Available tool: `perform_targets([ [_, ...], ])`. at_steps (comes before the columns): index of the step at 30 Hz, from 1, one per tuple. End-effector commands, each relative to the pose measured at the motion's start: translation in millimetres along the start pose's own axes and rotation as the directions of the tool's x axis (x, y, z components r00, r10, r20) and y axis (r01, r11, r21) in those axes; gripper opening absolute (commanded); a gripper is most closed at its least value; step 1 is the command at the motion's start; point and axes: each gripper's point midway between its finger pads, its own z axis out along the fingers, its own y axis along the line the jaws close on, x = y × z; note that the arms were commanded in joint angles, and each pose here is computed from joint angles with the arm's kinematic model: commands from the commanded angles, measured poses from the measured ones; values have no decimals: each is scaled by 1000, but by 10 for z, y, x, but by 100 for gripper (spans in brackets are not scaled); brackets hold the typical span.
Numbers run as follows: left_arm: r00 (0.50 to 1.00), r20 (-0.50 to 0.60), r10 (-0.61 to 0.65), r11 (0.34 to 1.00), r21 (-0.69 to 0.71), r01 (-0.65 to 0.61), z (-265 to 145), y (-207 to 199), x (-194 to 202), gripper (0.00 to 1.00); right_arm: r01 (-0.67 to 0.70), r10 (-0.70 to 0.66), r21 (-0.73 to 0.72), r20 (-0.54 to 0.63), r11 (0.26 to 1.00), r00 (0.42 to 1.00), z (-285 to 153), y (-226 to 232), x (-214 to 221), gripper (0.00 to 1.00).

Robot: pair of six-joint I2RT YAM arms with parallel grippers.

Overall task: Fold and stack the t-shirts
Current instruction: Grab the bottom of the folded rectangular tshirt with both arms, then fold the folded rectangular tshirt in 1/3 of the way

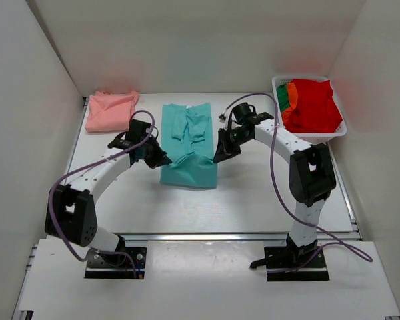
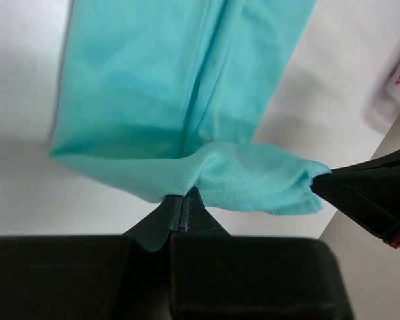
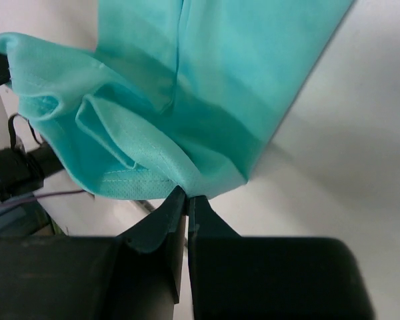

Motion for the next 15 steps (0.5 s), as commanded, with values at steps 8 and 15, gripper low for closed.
perform_targets([
  [8,995,87,-56,998,-7,57,272,-178,-633,1,-21,21,-9,75,1000,997,26,-106,-761,0],
  [15,989,120,-89,995,-25,93,413,-86,-868,2,-40,44,-30,111,999,993,89,-204,-1042,0],
])
